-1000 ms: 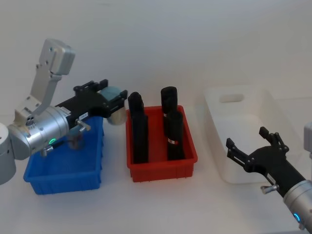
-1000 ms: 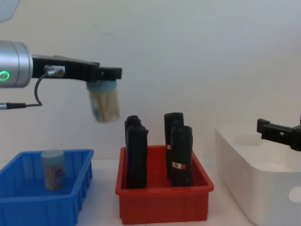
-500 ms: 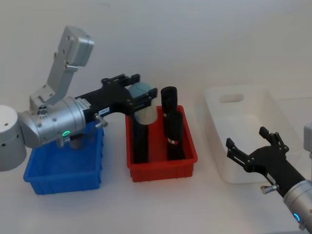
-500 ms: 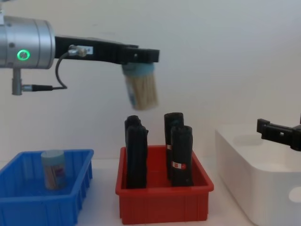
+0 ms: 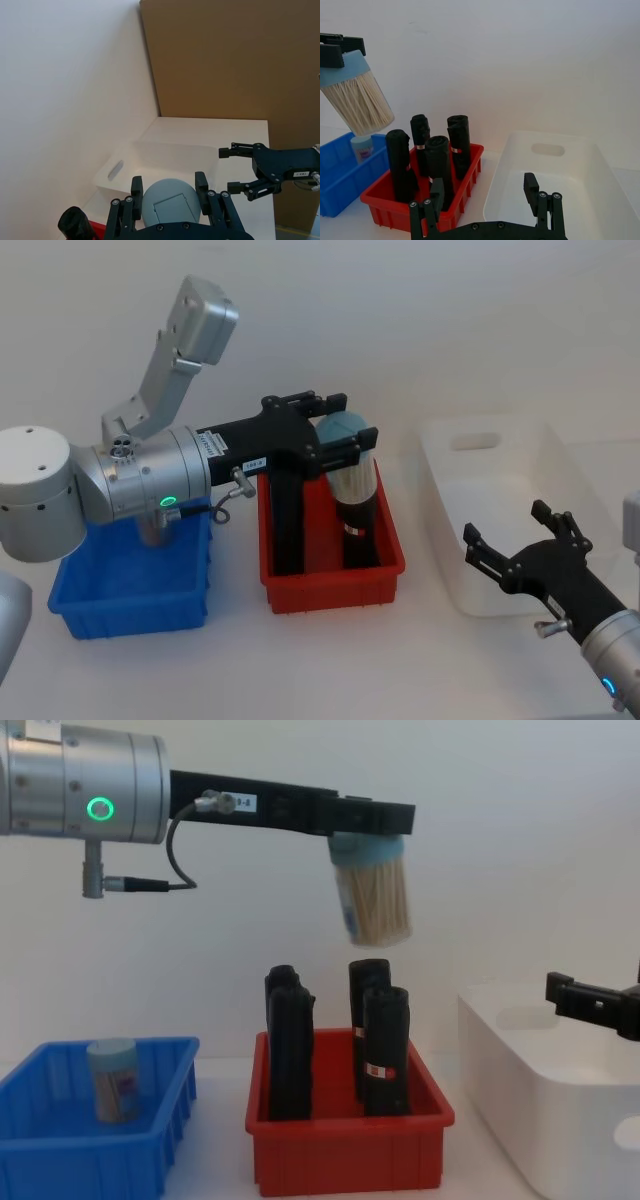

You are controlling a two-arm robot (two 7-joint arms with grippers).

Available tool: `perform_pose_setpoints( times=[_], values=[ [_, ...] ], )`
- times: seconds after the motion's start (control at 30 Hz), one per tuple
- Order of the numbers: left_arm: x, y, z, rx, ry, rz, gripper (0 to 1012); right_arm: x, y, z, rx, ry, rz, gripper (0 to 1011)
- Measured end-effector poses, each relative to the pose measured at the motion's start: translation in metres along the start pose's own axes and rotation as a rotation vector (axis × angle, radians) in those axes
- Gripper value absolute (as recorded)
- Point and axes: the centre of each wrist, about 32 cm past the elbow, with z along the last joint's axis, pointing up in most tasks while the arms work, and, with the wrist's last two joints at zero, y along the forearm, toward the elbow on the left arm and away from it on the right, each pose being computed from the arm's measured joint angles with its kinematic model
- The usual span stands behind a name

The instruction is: Pick the cotton swabs from the blue box and place them into the white box.

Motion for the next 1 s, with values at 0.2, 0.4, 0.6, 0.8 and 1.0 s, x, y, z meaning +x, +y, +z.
perform_pose_setpoints(
  times=[0.2, 0.4, 0.6, 0.8, 1.0],
  values=[
    [0.0006, -0.0043, 0.0029, -0.001, -0.002, -0.032, 645, 0.000, 0.001, 0.001, 0.001, -0.005, 0.017, 1002],
    [0.0009, -0.0075, 0.0051, -0.002, -0.003, -0.054, 645, 0.000, 0.004, 0.006, 0.002, -0.027, 0.066, 1002],
    [0.0011, -0.0094, 0.0065, -0.002, -0.004, -0.069, 645, 0.000, 0.008, 0.012, 0.003, -0.059, 0.127, 1002],
    [0.0013, -0.0106, 0.0073, -0.002, -0.005, -0.077, 645, -0.001, 0.014, 0.020, -0.001, -0.095, 0.201, 1002],
    [0.0013, -0.0113, 0.0078, -0.003, -0.005, -0.082, 645, -0.001, 0.019, 0.029, -0.012, -0.133, 0.271, 1002]
  ],
)
